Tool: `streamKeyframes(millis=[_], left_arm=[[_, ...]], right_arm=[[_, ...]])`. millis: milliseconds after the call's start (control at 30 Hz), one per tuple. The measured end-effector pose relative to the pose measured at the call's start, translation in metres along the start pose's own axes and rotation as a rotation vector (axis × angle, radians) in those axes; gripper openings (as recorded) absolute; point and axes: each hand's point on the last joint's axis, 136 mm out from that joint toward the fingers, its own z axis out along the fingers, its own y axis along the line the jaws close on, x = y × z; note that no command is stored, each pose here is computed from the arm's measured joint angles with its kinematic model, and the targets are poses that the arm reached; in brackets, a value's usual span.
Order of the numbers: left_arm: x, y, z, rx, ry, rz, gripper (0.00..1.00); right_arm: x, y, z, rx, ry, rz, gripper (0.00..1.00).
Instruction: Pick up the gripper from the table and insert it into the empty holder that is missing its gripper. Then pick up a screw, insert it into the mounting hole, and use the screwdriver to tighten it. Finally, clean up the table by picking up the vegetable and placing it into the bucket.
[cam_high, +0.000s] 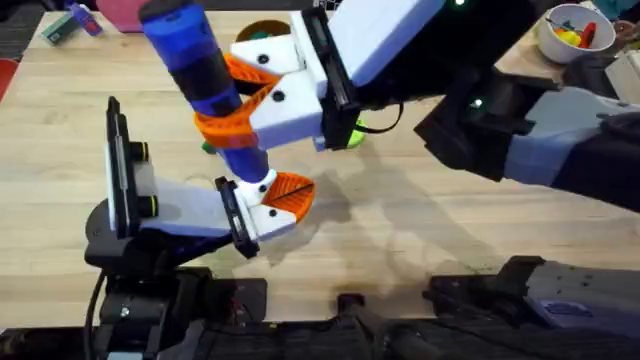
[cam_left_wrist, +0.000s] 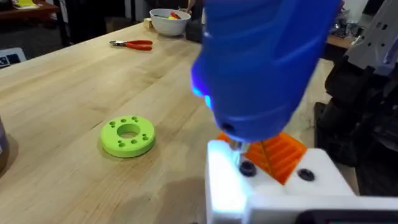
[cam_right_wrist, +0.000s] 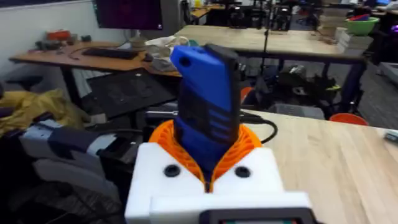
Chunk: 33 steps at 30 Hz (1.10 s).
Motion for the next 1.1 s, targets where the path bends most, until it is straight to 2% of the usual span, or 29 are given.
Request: streamKeyframes(millis=[433,1100], left_arm=[[0.0,0.0,0.0,0.0,0.0,0.0,0.007],[0.0,0.0,0.0,0.0,0.0,0.0,0.007]], right_arm=[[0.0012,0.0106,-0.0003,-0.062,0.007,0.001,0.026],[0.0018,0.0106,-0.0002,-0.064,0.008,0.001,0.026]])
